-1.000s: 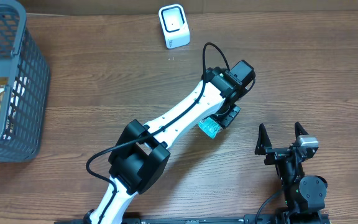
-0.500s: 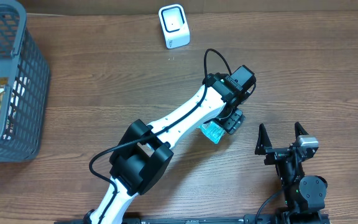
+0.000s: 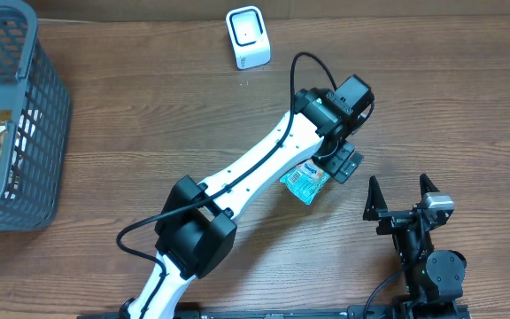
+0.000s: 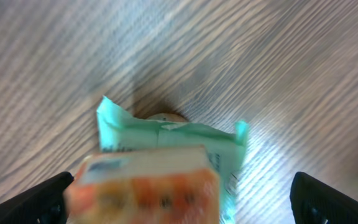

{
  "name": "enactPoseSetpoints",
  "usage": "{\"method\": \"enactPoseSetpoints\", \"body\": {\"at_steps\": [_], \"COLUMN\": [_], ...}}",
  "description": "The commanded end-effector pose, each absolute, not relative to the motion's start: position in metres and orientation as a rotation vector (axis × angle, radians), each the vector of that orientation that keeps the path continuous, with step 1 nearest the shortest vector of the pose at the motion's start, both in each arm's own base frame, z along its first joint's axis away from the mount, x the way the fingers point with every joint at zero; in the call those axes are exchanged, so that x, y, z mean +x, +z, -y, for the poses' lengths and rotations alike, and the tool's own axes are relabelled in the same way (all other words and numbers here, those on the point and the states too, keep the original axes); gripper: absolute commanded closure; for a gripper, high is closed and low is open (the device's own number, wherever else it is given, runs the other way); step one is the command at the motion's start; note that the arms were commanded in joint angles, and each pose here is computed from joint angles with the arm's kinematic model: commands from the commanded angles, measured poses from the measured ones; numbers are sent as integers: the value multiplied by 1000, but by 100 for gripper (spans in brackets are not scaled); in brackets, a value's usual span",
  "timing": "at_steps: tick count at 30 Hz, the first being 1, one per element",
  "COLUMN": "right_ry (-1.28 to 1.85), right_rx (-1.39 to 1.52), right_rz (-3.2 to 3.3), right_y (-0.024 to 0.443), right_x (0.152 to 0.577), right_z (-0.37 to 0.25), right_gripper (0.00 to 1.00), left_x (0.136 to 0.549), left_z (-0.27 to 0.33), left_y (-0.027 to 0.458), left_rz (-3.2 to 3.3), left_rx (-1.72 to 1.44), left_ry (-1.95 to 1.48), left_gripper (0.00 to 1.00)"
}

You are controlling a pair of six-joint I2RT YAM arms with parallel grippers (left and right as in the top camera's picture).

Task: Scan the item barcode
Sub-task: 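Lower the green package onto the table and release it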

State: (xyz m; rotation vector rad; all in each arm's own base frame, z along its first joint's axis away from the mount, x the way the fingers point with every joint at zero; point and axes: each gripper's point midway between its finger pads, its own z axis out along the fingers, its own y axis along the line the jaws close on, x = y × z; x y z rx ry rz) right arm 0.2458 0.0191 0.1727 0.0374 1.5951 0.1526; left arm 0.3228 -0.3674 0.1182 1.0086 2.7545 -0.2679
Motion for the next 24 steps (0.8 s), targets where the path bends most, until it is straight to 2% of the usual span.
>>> {"method": "enactPoseSetpoints", "body": {"at_steps": [1, 7, 9, 10, 17, 20, 24], "right_ry": [147, 147, 147, 147, 147, 147, 147], "right_rx": [36, 36, 36, 36, 36, 36, 36], "right_rz": [-1594, -1594, -1594, -1594, -1594, -1594, -1594], "right_y": [170, 170, 170, 170, 170, 170, 170], "right_x": [246, 246, 246, 246, 246, 246, 246], "right_z": [-19, -19, -19, -19, -19, -19, -19], "right_gripper": [0, 0, 0, 0, 0, 0, 0], "left_x": [323, 333, 334, 334, 327, 327, 327], "left_z": [372, 359, 352, 348, 336, 335, 335], "left_y": [149, 148, 146, 146, 141, 140, 139], "left_rz": [-2696, -2734, -2765, -2777, -2836, -2837, -2840], "left_rx": [989, 920, 888, 884, 888, 889, 888], "left_ry": [-317, -305, -299, -290, -251, -236, -240], "left_gripper": [0, 2, 17, 20, 20, 27, 27]}}
